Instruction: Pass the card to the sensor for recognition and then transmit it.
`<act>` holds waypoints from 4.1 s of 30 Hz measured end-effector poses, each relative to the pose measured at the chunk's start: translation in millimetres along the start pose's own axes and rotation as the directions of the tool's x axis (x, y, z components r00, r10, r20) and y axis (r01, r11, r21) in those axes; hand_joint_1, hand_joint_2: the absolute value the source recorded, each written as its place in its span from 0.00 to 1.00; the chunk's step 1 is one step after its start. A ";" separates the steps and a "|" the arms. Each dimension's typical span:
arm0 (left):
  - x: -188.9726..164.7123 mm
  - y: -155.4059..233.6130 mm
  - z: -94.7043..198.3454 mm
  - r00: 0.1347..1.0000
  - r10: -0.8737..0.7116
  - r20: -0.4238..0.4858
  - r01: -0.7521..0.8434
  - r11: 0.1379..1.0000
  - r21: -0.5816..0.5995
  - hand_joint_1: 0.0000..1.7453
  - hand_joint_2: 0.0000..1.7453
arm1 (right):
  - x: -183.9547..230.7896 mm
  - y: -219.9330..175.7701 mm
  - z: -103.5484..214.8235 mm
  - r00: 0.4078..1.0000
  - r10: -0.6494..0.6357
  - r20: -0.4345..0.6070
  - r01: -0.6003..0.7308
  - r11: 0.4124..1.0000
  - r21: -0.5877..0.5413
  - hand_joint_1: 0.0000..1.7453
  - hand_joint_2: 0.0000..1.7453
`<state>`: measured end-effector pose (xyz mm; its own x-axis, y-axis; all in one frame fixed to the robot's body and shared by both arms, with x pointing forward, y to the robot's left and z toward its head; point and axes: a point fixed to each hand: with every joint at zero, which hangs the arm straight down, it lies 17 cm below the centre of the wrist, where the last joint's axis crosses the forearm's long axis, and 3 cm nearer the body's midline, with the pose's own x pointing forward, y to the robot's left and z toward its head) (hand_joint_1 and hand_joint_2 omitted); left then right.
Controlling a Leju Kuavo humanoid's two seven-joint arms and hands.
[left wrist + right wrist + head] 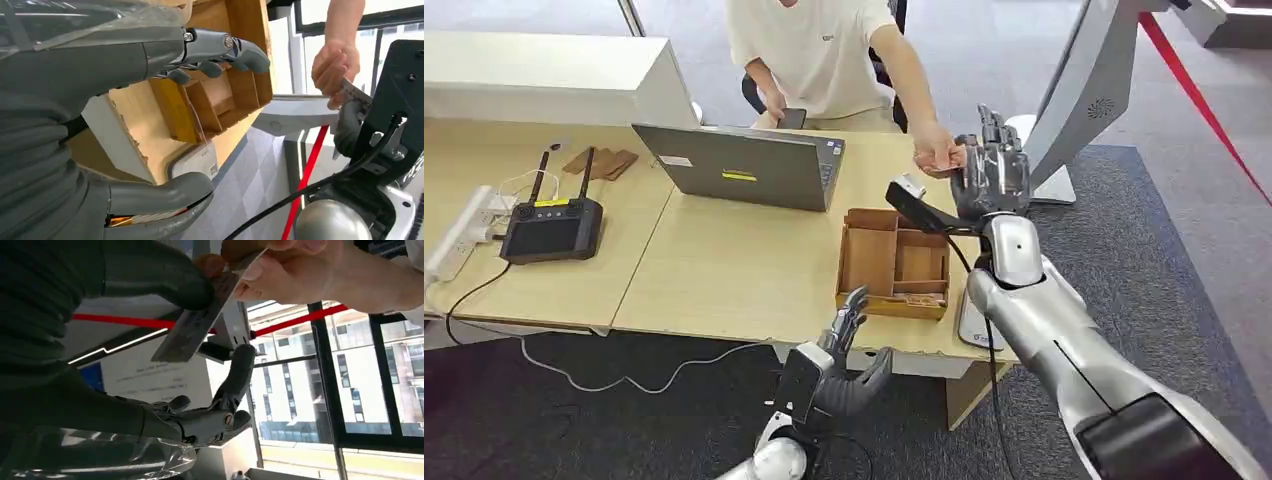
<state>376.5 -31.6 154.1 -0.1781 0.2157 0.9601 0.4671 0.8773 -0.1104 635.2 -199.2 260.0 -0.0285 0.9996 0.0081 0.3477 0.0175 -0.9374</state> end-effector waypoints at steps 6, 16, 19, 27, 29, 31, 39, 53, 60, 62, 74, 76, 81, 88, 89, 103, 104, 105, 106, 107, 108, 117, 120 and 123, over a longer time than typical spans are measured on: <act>-0.2 -2.6 0.8 1.000 0.001 -0.001 -0.001 1.000 -0.009 0.00 1.00 | -1.3 -0.9 -1.2 1.000 0.001 -0.001 -0.001 1.000 -0.001 1.00 1.00; -0.2 -3.1 0.9 1.000 0.000 0.000 0.000 1.000 -0.010 0.00 1.00 | 1.7 -2.9 -2.2 0.999 -0.044 0.018 0.044 0.999 -0.008 1.00 1.00; -0.7 -1.7 1.1 1.000 -0.006 0.000 0.006 1.000 -0.002 0.00 1.00 | 6.4 -7.2 -2.0 0.991 -0.125 0.038 0.126 0.992 -0.028 1.00 1.00; -7.3 7.5 9.4 1.000 -0.027 -0.012 0.028 0.999 0.047 0.00 1.00 | 52.8 -14.3 24.1 0.887 -0.425 0.179 0.439 0.897 -0.045 1.00 1.00; -8.4 11.9 12.2 0.999 -0.032 -0.015 0.033 0.997 0.066 0.00 1.00 | 60.2 -11.5 38.1 0.862 -0.468 0.192 0.485 0.873 -0.047 1.00 1.00; -9.8 17.8 14.8 0.999 -0.040 -0.019 0.041 0.995 0.087 0.00 1.00 | 63.7 -11.1 50.2 0.836 -0.513 0.194 0.531 0.845 -0.055 1.00 1.00; -13.4 31.6 25.0 0.998 -0.052 -0.034 0.057 0.989 0.133 0.00 1.00 | 23.8 -1.3 99.9 0.766 -0.636 0.089 0.642 0.754 -0.140 1.00 1.00; -14.2 30.1 28.1 0.998 -0.053 -0.037 0.057 0.992 0.115 0.00 1.00 | -71.7 32.6 133.7 0.805 -0.572 -0.157 0.543 0.818 -0.191 1.00 1.00; -12.9 27.8 26.4 0.998 -0.047 -0.035 0.051 0.993 0.110 0.00 1.00 | -89.1 57.3 124.4 0.866 -0.434 -0.248 0.419 0.901 -0.116 1.00 1.00; -12.1 27.6 25.6 0.998 -0.046 -0.034 0.050 0.993 0.110 0.00 1.00 | -90.4 63.3 123.6 0.871 -0.419 -0.256 0.408 0.908 -0.098 1.00 1.00; -10.1 23.6 23.2 0.999 -0.036 -0.030 0.039 0.995 0.094 0.00 1.00 | -91.3 100.6 128.5 0.890 -0.349 -0.292 0.372 0.928 0.025 1.00 1.00; -8.8 21.1 21.9 0.999 -0.034 -0.027 0.036 0.996 0.085 0.00 1.00 | -88.6 109.2 130.9 0.897 -0.332 -0.291 0.363 0.930 0.059 1.00 1.00; -7.6 18.9 20.3 0.999 -0.037 -0.025 0.039 0.996 0.077 0.00 1.00 | -85.0 133.8 144.9 0.909 -0.287 -0.303 0.341 0.929 0.145 1.00 1.00; -8.2 19.1 20.2 0.999 -0.045 -0.029 0.048 0.996 0.077 0.00 1.00 | -83.6 155.3 159.5 0.914 -0.263 -0.310 0.337 0.916 0.217 1.00 1.00; -8.1 19.4 20.1 0.998 -0.049 -0.029 0.051 0.996 0.079 0.00 1.00 | -83.5 158.2 161.6 0.914 -0.261 -0.312 0.338 0.913 0.227 1.00 1.00; -8.4 25.1 21.9 0.997 -0.067 -0.033 0.070 0.992 0.101 0.00 1.00 | -86.6 179.5 180.0 0.912 -0.239 -0.333 0.341 0.893 0.293 1.00 1.00; -8.4 25.4 22.2 0.997 -0.067 -0.033 0.071 0.992 0.102 0.00 1.00 | -86.4 180.3 180.7 0.912 -0.239 -0.332 0.342 0.892 0.295 1.00 1.00; -8.2 25.6 22.2 0.997 -0.068 -0.032 0.071 0.992 0.103 0.00 1.00 | -86.3 181.2 181.6 0.912 -0.238 -0.333 0.341 0.892 0.298 1.00 1.00; -8.0 25.9 22.4 0.997 -0.068 -0.032 0.071 0.992 0.104 0.00 1.00 | -86.1 182.2 182.6 0.913 -0.237 -0.332 0.340 0.891 0.301 1.00 1.00; -7.7 26.2 22.7 0.997 -0.069 -0.031 0.072 0.992 0.105 0.00 1.00 | -86.0 183.1 183.5 0.913 -0.237 -0.332 0.341 0.890 0.304 1.00 1.00; -7.7 26.8 23.0 0.997 -0.069 -0.032 0.072 0.992 0.106 0.00 1.00 | -85.3 183.8 184.2 0.913 -0.238 -0.331 0.342 0.888 0.306 1.00 1.00; -4.3 34.2 25.3 0.997 -0.077 -0.023 0.080 0.988 0.133 0.00 1.00 | -83.4 190.4 190.7 0.912 -0.239 -0.332 0.349 0.879 0.325 1.00 1.00; -4.2 36.2 26.5 0.997 -0.075 -0.025 0.077 0.987 0.139 0.00 1.00 | -82.3 191.9 192.0 0.912 -0.239 -0.333 0.350 0.877 0.330 1.00 1.00; -4.5 38.1 26.9 0.997 -0.073 -0.029 0.076 0.986 0.146 0.00 1.00 | -80.9 193.3 193.0 0.913 -0.238 -0.332 0.351 0.873 0.339 1.00 1.00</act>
<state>371.8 12.4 138.6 -0.1868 0.1388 0.9726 0.3209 0.9443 -0.0731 523.9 -281.3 10.9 0.2019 0.9163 0.3459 -0.0239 0.3576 -0.9336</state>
